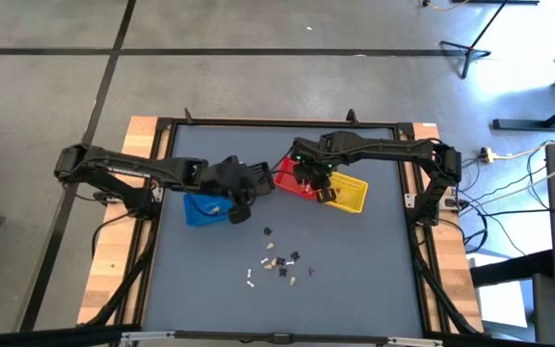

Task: Sort Halloween decoration
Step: Put the yellow skull toy into the blue bin

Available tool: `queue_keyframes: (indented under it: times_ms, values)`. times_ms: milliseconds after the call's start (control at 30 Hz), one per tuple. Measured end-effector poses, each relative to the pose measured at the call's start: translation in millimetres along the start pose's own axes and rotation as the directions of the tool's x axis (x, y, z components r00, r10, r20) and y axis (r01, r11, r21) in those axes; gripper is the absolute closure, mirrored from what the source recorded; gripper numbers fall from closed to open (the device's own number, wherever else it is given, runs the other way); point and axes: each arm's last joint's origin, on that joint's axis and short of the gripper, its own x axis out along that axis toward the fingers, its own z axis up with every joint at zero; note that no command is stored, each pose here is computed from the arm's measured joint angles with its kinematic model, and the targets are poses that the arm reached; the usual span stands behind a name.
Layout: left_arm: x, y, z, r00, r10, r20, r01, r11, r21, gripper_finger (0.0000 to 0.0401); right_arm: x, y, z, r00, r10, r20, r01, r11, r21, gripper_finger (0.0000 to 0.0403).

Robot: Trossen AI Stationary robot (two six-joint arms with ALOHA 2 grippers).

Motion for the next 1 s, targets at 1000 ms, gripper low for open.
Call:
queue_keyframes:
  times_ms: [1000]
  values:
    - [0,-60,-5,0.953,-0.3,0.048,0.304,0.943,-0.136,0.0267,0,0,2,1.0,0.005,0.024,-0.005,1.0,-0.001,0.0278]
